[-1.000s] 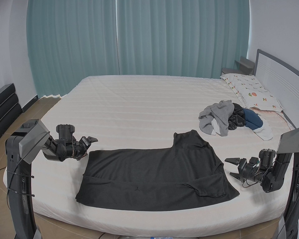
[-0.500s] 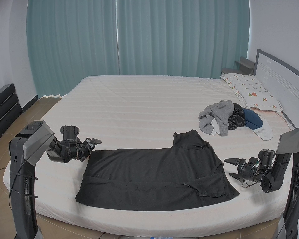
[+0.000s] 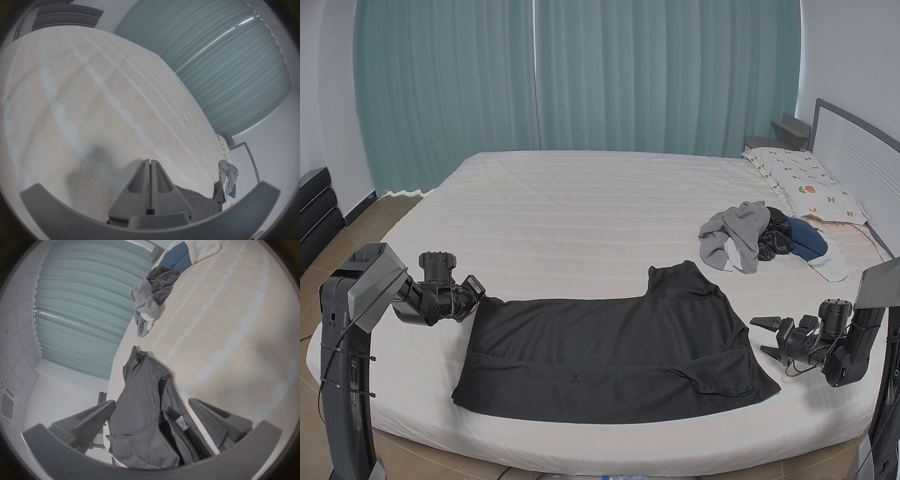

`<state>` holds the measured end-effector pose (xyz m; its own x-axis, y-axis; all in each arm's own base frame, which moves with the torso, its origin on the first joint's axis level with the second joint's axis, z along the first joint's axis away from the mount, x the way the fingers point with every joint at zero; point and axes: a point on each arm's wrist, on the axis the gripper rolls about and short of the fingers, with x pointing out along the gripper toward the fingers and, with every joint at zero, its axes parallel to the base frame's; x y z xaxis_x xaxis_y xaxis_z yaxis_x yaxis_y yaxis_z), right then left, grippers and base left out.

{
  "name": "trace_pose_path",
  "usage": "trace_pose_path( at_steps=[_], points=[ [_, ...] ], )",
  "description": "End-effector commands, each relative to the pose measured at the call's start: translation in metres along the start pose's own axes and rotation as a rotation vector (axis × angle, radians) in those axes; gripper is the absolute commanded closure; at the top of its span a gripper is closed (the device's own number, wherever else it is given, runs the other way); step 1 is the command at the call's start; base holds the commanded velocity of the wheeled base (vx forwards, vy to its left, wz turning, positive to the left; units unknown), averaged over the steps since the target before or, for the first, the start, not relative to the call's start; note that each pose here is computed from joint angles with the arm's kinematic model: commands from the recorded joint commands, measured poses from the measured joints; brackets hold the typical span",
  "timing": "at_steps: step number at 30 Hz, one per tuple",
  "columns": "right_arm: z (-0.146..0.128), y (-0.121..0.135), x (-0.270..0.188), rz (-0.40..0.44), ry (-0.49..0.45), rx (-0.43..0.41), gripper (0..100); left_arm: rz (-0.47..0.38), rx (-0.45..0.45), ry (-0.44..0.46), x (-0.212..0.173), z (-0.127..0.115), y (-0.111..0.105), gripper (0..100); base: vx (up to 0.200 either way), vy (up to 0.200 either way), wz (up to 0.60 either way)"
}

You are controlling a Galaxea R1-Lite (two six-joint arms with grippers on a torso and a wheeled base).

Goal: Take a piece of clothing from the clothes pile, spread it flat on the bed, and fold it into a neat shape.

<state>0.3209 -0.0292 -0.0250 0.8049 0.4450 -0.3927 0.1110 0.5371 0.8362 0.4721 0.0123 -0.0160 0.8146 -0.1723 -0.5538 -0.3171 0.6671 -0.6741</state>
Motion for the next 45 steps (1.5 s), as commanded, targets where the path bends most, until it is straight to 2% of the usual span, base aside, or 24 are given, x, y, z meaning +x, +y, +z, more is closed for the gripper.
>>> trace_pose_path(
  at_steps=[1, 6, 9, 13, 16, 17, 19, 21, 23, 28, 29, 30, 32, 33, 34, 37, 45],
  points=[
    [0.003, 0.002, -0.001, 0.006, -0.016, -0.007, 0, 0.005, -0.054, -0.037, -0.002, 0.006, -0.003, 100, 0.000, 0.000, 0.00],
    [0.007, 0.011, -0.002, 0.015, -0.047, -0.029, 0, 0.000, -0.082, -0.046, -0.002, 0.008, -0.004, 100, 0.000, 0.000, 0.00],
    [0.012, 0.027, -0.002, 0.029, -0.096, -0.070, 0, -0.010, -0.083, -0.058, -0.005, 0.009, -0.004, 100, 0.000, 0.000, 0.00],
    [0.005, 0.042, 0.014, 0.048, -0.089, -0.106, 0, 0.002, -0.106, -0.073, -0.006, 0.011, -0.003, 100, 0.000, 0.000, 0.00],
    [0.010, 0.055, 0.023, 0.071, -0.081, -0.125, 0, 0.006, -0.109, -0.073, -0.006, 0.011, -0.002, 100, 0.000, 0.000, 0.00],
    [0.014, 0.067, 0.032, 0.086, -0.072, -0.142, 0, 0.008, -0.110, -0.071, -0.006, 0.010, -0.001, 100, 0.000, 0.000, 0.00],
    [0.016, 0.071, 0.035, 0.088, -0.066, -0.145, 0, 0.009, -0.110, -0.070, -0.006, 0.010, -0.001, 100, 0.000, 0.000, 0.00],
    [0.026, 0.091, 0.058, 0.071, -0.034, -0.176, 0, 0.012, -0.111, -0.069, -0.006, 0.009, 0.000, 100, 0.000, 0.000, 0.00],
    [0.029, 0.096, 0.072, 0.028, -0.039, -0.199, 0, 0.012, -0.111, -0.069, -0.007, 0.009, -0.001, 100, 0.000, 0.000, 0.00],
    [0.018, 0.091, 0.129, -0.140, -0.088, -0.336, 0, 0.020, -0.107, -0.059, -0.007, 0.006, 0.002, 100, 0.000, 0.000, 0.00],
    [0.017, 0.091, 0.130, -0.142, -0.089, -0.341, 0, 0.020, -0.107, -0.059, -0.007, 0.006, 0.002, 100, 0.000, 0.000, 0.00],
    [0.012, 0.089, 0.145, -0.175, -0.095, -0.385, 0, 0.020, -0.107, -0.059, -0.007, 0.006, 0.002, 100, 0.000, 0.000, 0.00],
    [0.011, 0.089, 0.148, -0.179, -0.100, -0.398, 0, 0.020, -0.107, -0.059, -0.007, 0.006, 0.002, 100, 0.000, 0.000, 0.00],
    [0.011, 0.087, 0.165, -0.208, -0.103, -0.462, 0, 0.021, -0.108, -0.058, -0.007, 0.005, 0.002, 100, 0.000, 0.000, 0.00],
    [0.014, 0.086, 0.170, -0.219, -0.106, -0.481, 0, 0.022, -0.107, -0.056, -0.007, 0.004, 0.002, 100, 0.000, 0.000, 0.00],
    [0.020, 0.083, 0.182, -0.241, -0.108, -0.505, 0, 0.020, -0.105, -0.057, -0.008, 0.005, 0.002, 100, 0.000, 0.000, 0.00],
    [0.031, 0.079, 0.200, -0.221, -0.142, -0.524, 0, 0.021, -0.104, -0.057, -0.007, 0.004, 0.001, 100, 0.000, 0.000, 0.00]
  ],
)
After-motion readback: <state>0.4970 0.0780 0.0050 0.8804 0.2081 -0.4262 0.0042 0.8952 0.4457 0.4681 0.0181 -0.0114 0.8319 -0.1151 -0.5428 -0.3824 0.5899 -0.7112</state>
